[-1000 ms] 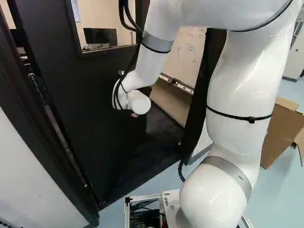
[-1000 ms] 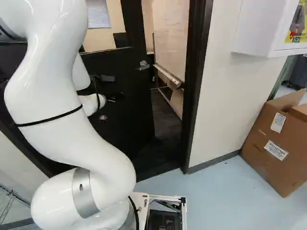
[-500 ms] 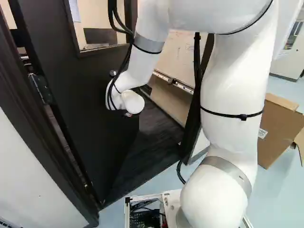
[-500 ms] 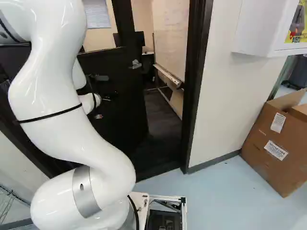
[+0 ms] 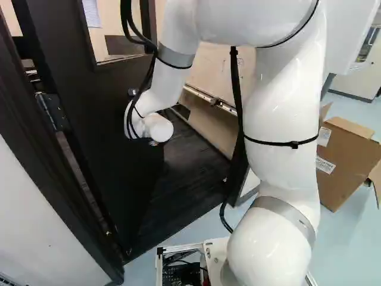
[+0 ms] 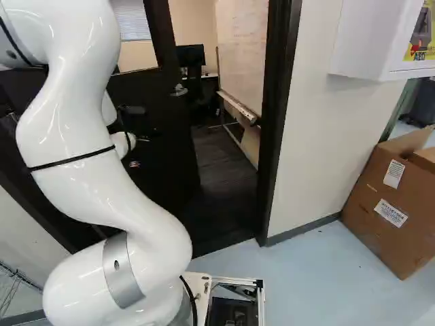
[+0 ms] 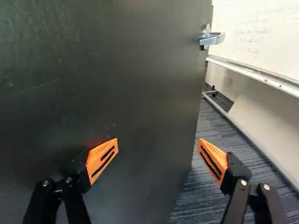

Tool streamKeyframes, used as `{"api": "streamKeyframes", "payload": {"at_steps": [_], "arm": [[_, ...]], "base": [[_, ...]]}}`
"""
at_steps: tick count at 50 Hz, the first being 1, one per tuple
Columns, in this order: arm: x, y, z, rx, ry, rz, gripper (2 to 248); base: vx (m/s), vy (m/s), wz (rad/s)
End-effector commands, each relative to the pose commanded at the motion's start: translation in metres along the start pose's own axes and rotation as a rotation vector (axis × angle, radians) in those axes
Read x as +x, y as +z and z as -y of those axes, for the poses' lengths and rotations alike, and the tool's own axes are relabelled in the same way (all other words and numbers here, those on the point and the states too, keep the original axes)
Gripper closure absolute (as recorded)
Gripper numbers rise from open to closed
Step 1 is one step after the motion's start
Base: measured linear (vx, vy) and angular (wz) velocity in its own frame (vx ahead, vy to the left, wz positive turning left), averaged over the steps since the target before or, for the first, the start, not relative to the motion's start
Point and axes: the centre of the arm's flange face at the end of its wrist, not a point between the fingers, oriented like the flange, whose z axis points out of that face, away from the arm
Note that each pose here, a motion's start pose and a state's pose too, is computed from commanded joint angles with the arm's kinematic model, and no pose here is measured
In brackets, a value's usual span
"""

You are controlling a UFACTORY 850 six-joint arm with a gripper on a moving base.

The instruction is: Open the door and move inside

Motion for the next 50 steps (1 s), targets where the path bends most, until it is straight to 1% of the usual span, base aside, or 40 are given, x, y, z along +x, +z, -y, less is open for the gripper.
{"api": "streamKeyframes", "payload": {"at_steps": [50], "arm": [[-0.004, 0.037, 0.062, 0.161, -0.074, -0.019, 3]], "base": [[0.0, 0.0, 0.0]]}}
